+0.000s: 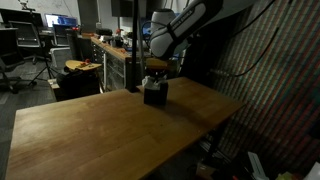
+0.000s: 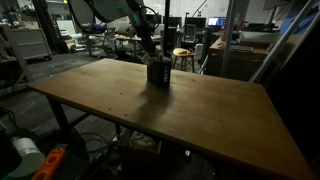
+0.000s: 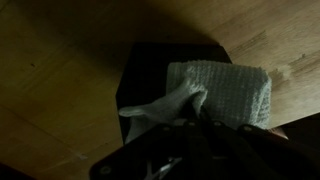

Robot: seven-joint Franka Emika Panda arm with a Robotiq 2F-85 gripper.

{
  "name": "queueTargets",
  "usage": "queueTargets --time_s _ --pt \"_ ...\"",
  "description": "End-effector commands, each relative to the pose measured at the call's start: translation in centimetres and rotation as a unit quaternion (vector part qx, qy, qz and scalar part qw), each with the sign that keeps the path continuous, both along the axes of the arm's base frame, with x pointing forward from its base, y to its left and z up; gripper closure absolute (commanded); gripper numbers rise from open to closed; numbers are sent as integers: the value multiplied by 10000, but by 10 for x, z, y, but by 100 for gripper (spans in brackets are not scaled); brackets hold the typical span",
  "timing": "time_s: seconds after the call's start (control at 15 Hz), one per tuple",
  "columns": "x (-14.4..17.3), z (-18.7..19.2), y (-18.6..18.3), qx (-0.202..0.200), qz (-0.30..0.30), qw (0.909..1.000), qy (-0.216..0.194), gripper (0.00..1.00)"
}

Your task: Stuff the towel into the box

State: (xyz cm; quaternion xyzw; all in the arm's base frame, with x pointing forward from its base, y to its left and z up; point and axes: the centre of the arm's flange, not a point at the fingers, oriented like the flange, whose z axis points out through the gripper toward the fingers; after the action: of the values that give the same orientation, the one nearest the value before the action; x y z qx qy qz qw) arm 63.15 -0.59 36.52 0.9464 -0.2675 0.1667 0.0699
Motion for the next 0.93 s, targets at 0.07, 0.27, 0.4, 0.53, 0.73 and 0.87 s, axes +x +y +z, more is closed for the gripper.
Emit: queueTargets --time_s 0.07,0.27,0.4,0.53,0.73,0.87 --pt "12 17 3 1 10 9998 -186 99" --pt "18 31 5 -49 27 9995 -307 99" --pt "27 31 4 -114 -12 9991 -406 99" --pt "35 28 2 -194 -38 9988 -457 99" --pt "40 -1 -4 -244 -60 9994 -231 99" --pt "41 -25 -9 -288 -102 9995 -77 99"
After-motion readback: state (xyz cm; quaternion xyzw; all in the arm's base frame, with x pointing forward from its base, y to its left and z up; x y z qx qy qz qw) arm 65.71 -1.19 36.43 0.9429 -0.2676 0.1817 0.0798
